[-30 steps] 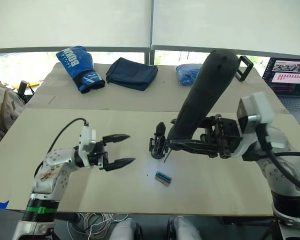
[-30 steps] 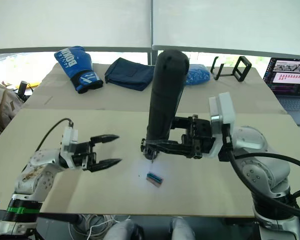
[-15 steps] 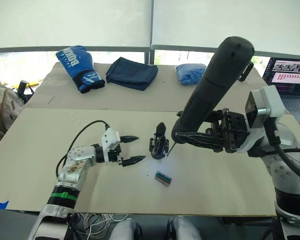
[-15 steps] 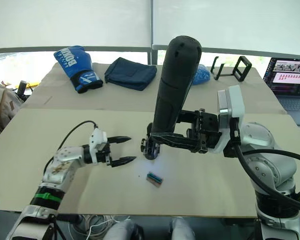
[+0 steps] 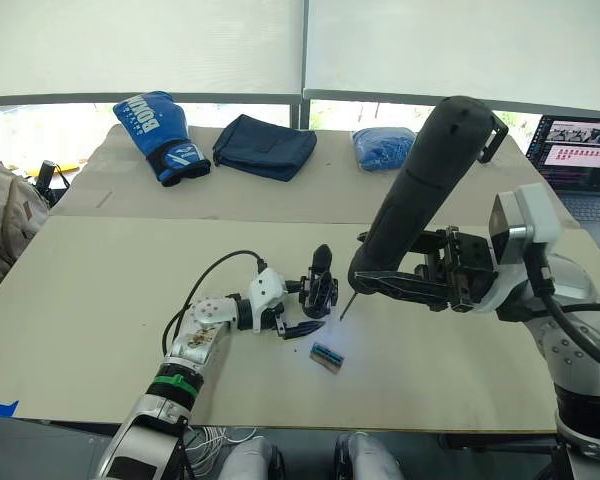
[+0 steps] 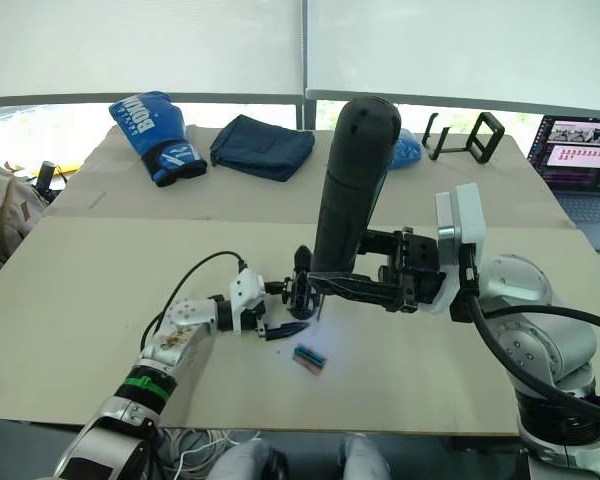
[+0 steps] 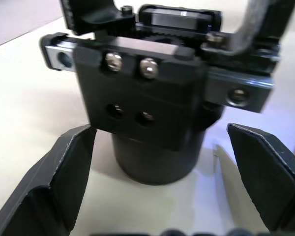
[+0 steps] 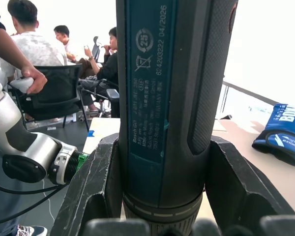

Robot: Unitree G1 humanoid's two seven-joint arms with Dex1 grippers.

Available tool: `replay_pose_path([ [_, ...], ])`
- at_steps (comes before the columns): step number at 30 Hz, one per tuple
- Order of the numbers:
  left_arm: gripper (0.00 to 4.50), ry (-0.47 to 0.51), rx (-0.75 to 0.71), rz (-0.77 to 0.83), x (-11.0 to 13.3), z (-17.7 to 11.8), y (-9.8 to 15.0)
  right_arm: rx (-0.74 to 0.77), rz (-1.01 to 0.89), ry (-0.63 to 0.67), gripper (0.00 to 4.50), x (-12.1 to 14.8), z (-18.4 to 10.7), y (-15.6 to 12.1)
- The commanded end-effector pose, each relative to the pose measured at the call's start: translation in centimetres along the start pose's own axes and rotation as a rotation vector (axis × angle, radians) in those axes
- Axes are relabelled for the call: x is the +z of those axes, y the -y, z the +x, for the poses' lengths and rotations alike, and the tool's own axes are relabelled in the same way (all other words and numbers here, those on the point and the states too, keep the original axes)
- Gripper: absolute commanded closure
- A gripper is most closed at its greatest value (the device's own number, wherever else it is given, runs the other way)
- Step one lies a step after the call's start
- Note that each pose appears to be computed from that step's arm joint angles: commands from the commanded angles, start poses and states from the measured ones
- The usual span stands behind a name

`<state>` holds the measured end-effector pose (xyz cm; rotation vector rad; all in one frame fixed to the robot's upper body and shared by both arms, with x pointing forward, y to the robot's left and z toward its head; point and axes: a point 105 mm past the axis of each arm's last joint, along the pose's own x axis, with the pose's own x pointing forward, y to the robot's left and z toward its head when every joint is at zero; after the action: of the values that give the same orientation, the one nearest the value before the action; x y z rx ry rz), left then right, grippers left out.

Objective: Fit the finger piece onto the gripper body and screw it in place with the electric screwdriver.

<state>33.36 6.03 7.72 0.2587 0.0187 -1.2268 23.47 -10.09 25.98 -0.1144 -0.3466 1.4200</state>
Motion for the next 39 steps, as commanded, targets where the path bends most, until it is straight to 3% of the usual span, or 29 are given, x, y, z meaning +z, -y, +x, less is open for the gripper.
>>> replay_pose_path([
  [1,0.03,0.002,0.022,0.010,0.5,0.8,-0.2,-0.005,-0.081,0.026,2.57,1.5,-0.3,-0.2],
  [7,0.03,-0.001,0.006,0.007,0.7,1.2,0.0,-0.007,-0.082,0.023,2.57,1.4,-0.3,-0.2],
  [12,2.10,-0.016,-0.020,0.031,0.8,0.8,-0.4,-0.009,-0.083,0.020,2.57,1.3,-0.4,-0.1],
  [13,2.16,-0.014,-0.023,0.031,0.9,0.8,-0.6,-0.009,-0.083,0.020,2.57,1.3,-0.4,-0.1],
  [22,2.16,0.028,-0.158,0.076,1.6,0.3,-1.3,-0.005,-0.076,0.013,2.57,1.3,-0.4,-0.2],
  [27,2.16,-0.019,-0.173,0.035,0.6,0.3,-1.7,-0.001,-0.071,0.011,2.57,1.2,-0.3,-0.3],
  [29,1.11,-0.015,-0.148,0.014,0.6,0.3,-2.0,0.000,-0.071,0.010,2.57,1.2,-0.3,-0.3],
  [32,0.09,-0.025,-0.126,0.025,0.1,0.2,-2.0,0.000,-0.069,0.012,2.57,1.2,-0.2,-0.4],
  [39,0.09,0.005,-0.072,0.017,-0.1,-1.3,-1.4,0.006,-0.066,0.023,2.57,1.1,0.1,-0.5],
])
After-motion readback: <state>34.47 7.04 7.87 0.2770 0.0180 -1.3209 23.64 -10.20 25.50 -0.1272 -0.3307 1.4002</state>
